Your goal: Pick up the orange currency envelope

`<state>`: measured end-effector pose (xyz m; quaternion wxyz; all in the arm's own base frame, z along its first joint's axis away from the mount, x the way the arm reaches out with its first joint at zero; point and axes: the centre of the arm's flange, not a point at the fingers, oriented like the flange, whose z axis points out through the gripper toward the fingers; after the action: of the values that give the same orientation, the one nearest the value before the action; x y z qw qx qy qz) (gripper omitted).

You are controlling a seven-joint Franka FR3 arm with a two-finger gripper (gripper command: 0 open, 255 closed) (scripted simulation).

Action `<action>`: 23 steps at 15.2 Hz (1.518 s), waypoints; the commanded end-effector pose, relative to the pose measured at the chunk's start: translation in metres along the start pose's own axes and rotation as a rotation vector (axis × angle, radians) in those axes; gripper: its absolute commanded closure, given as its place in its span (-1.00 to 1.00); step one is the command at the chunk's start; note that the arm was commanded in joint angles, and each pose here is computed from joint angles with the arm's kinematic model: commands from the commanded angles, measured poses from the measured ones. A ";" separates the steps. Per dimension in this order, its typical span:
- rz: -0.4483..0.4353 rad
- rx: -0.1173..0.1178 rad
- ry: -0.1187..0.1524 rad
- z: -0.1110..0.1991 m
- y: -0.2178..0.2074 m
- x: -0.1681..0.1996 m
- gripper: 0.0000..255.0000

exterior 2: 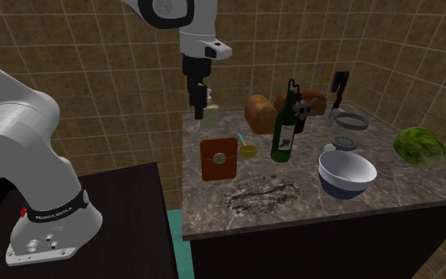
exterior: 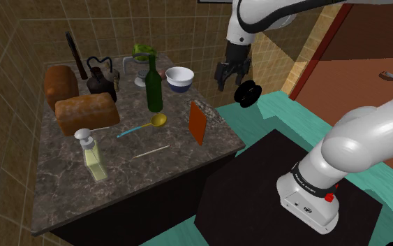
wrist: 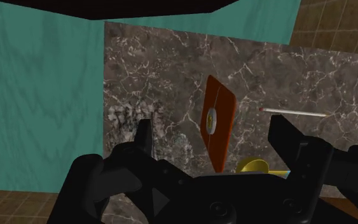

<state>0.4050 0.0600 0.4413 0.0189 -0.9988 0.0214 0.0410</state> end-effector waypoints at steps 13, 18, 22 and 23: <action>0.128 -0.073 0.063 0.129 -0.058 0.122 -1.00; 0.131 -0.075 0.065 0.152 -0.058 0.126 -1.00; 0.131 -0.075 0.065 0.171 -0.058 0.128 -1.00; 0.131 -0.075 0.065 0.171 -0.058 0.128 -1.00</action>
<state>0.5216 0.1190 0.2643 -0.0219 -0.9960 0.0859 0.0108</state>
